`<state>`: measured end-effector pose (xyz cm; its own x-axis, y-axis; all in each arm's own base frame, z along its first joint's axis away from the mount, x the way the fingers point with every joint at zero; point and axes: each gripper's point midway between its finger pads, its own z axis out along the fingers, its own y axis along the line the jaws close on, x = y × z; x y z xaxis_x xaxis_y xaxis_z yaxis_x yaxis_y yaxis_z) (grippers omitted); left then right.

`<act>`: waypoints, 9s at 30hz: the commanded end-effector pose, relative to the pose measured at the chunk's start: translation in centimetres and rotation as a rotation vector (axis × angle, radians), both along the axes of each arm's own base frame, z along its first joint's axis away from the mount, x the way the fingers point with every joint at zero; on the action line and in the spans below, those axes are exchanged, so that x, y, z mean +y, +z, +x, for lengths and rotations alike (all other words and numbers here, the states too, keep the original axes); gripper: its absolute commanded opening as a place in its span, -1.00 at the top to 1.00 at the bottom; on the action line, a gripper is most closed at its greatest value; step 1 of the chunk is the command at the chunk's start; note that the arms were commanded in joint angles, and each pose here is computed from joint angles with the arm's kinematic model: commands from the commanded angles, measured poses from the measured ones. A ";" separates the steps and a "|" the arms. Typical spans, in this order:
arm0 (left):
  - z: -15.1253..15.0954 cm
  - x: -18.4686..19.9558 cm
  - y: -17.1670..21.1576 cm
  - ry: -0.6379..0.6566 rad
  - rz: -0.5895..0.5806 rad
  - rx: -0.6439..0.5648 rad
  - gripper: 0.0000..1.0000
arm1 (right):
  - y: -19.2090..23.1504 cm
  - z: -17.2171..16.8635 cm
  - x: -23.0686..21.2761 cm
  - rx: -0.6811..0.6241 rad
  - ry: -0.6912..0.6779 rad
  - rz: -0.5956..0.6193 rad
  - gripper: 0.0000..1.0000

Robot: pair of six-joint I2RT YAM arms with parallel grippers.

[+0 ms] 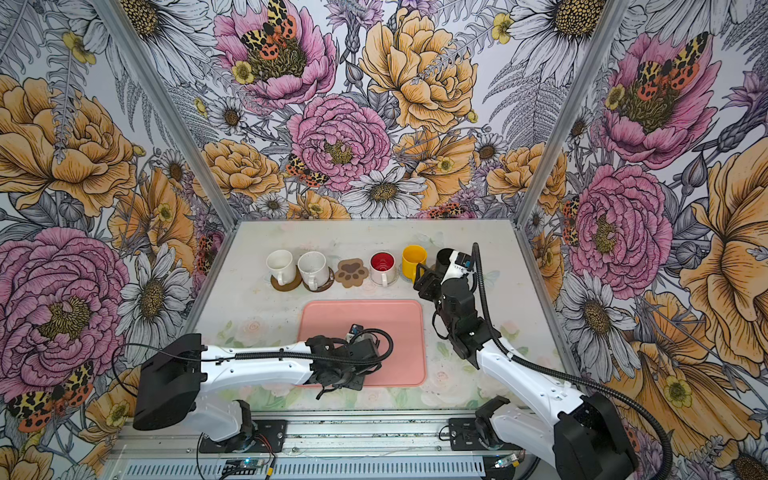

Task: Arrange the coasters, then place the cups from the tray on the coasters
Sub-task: 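Lift the lavender-handled mug off the tray with the left gripper, then carry the lavender-handled mug toward the paw coaster with the left gripper, then lower the lavender-handled mug onto the paw coaster beside the speckled mug, then open the left gripper and raise it off the lavender-handled mug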

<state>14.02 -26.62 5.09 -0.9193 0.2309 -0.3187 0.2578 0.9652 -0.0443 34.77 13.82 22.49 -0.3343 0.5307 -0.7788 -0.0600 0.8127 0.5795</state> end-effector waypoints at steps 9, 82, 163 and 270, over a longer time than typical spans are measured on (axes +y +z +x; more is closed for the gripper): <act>1.5 -1.0 1.4 -0.003 -0.007 -0.089 0.43 | 1.1 0.5 0.3 -0.011 0.005 0.029 -0.47; 21.9 3.1 10.6 0.186 -0.036 -0.419 1.00 | 0.6 0.4 -0.8 0.004 -0.001 0.038 -0.47; 31.0 3.5 4.1 0.204 0.001 -0.285 1.00 | -1.0 0.6 -2.9 0.054 -0.027 0.047 -0.47; 18.5 26.0 17.1 0.601 0.011 -0.954 -0.98 | -1.1 0.7 -3.8 0.129 0.033 -0.218 -0.61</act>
